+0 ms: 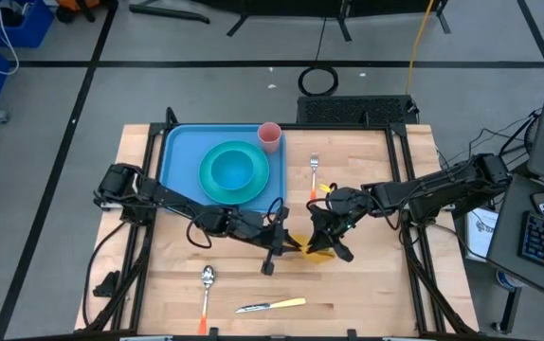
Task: Set up tray
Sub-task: Put the yellow napkin to the left of the green plate on the blue serving tray
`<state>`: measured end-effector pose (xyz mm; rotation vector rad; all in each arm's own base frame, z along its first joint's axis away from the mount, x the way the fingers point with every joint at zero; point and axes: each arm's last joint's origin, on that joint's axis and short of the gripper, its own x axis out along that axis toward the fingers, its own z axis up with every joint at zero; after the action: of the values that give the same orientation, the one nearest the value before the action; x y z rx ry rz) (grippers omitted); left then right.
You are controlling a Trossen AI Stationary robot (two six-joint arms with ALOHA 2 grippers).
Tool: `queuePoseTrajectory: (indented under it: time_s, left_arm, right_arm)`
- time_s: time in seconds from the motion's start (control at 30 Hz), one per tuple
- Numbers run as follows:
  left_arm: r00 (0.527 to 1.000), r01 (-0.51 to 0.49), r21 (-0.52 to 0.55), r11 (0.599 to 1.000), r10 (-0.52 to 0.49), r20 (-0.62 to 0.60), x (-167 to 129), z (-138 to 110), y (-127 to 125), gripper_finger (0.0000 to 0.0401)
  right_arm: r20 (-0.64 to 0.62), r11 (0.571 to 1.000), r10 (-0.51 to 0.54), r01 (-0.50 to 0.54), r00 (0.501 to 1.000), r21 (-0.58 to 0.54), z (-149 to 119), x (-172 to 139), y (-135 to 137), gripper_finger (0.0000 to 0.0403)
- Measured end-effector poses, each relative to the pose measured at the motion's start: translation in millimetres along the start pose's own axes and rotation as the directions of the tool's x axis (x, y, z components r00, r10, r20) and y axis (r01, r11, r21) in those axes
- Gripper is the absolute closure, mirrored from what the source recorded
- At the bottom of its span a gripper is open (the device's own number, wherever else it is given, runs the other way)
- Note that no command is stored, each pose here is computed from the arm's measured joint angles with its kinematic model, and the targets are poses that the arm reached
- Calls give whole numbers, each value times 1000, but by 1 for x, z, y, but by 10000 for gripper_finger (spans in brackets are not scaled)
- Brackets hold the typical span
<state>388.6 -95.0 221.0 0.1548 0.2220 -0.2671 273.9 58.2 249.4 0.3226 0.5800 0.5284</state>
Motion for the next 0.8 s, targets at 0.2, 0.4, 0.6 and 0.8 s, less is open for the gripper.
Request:
queuePoseTrajectory:
  time_s: [0.2,0.4,0.6,0.8]
  left_arm:
    - [1000,1,26,1000,-1,-6,0,-1,0,395]
    - [1000,-14,26,1000,15,-14,0,-1,1,397]
    - [1000,-25,34,999,25,-18,0,-1,0,398]
    - [997,-60,50,997,63,-44,-1,-2,-2,398]
  right_arm:
    - [4,1000,-17,18,1000,-24,0,0,0,387]
    - [5,999,-23,23,1000,-43,0,0,0,341]
    - [1,999,-21,21,1000,-44,-1,0,0,295]
    - [-17,999,-36,36,999,-35,-2,-1,-1,264]
